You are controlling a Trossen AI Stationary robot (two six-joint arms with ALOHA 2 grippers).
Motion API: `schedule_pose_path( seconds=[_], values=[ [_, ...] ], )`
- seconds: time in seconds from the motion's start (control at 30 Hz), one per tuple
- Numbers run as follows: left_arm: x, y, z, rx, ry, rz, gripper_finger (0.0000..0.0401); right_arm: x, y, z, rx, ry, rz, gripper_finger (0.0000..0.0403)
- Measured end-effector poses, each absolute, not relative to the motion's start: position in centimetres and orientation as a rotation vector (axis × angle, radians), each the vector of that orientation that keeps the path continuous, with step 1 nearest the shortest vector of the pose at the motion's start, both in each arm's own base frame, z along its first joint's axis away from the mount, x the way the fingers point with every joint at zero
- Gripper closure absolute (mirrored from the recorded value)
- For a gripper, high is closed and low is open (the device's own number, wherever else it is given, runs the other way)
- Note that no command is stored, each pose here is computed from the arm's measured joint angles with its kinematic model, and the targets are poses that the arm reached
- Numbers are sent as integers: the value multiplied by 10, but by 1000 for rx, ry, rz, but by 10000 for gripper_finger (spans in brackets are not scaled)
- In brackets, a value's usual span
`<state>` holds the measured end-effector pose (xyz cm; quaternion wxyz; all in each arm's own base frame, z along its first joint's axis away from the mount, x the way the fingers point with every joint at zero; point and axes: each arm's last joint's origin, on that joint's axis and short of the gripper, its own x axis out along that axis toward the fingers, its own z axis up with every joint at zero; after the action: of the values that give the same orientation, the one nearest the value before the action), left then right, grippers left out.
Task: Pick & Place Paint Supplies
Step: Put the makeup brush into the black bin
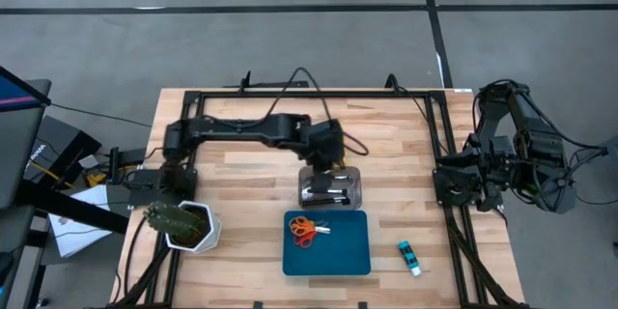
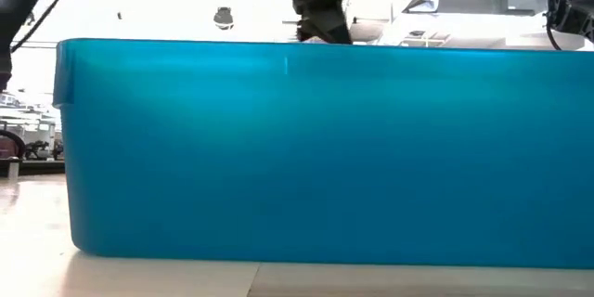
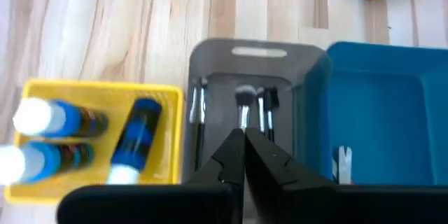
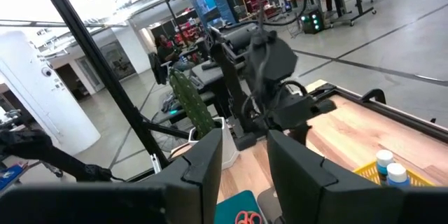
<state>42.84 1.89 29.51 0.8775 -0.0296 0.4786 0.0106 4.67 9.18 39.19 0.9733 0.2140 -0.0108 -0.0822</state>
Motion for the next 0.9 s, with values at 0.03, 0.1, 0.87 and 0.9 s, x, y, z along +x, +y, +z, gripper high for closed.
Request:
schedule_pose_path(
  seconds=[0.03,0.1,0.87,0.9],
  values=[
    [434,19,295,-55,1004,11,401,47,92,392,431,-22,-166,291],
    [444,19,294,-43,1008,-15,401,47,91,392,426,-21,-166,291],
    [480,13,240,160,1113,-145,401,42,69,394,449,-21,-163,291],
    [481,14,240,165,1110,-146,401,42,69,394,448,-21,-163,291]
  ],
)
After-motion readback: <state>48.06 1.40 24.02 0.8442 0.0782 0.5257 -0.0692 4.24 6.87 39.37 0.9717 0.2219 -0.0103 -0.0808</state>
